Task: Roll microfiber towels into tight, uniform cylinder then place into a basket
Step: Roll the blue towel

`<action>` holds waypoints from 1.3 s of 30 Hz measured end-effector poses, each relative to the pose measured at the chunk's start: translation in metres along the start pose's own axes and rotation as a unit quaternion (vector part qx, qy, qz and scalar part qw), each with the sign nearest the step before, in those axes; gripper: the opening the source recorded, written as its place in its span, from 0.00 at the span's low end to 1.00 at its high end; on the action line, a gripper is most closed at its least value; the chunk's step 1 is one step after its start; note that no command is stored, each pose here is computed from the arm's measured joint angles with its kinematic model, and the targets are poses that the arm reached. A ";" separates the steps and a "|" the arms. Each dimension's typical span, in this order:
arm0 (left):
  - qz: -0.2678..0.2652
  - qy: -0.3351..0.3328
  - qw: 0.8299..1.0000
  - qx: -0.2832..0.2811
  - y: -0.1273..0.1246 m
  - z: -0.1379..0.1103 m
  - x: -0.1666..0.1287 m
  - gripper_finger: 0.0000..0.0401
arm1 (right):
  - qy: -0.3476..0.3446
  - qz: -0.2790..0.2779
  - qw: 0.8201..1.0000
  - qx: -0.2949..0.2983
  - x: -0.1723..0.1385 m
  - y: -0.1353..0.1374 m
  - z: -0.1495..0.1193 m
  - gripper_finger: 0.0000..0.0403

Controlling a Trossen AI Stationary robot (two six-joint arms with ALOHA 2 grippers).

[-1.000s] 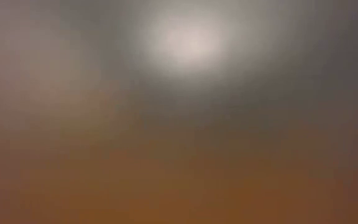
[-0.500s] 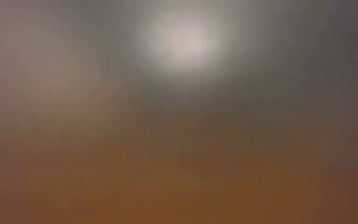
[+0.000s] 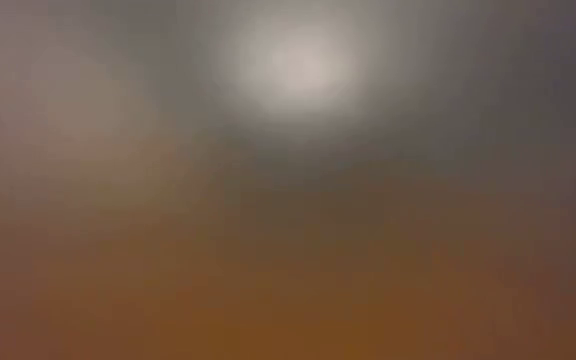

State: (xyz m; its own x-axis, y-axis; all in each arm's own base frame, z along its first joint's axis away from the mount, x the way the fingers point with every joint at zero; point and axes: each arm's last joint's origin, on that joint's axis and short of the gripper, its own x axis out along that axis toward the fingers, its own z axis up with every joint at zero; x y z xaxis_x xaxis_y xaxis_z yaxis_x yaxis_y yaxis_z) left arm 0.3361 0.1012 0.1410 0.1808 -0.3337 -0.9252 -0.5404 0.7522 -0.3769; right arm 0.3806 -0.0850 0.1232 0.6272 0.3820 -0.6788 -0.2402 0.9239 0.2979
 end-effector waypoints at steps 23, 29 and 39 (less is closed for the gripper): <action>0.008 0.000 1.000 0.017 -0.002 -0.001 0.001 0.00 | 0.016 -0.037 0.999 -0.001 0.003 -0.006 -0.005 0.22; 0.025 -0.005 0.999 0.020 -0.003 -0.001 0.001 0.00 | 0.016 -0.039 0.999 0.000 0.003 -0.006 -0.005 0.22; 0.027 -0.001 1.000 0.017 -0.002 -0.002 0.001 0.00 | 0.024 -0.041 0.998 0.030 -0.003 -0.006 0.008 0.32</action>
State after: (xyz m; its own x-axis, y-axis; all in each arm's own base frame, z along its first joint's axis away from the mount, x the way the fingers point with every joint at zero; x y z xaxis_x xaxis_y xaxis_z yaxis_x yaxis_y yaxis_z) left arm 0.3357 0.0984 0.1409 0.1539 -0.2918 -0.9440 -0.5216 0.7874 -0.3284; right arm 0.3863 -0.0919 0.1292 0.6068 0.3079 -0.7328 -0.1441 0.9493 0.2795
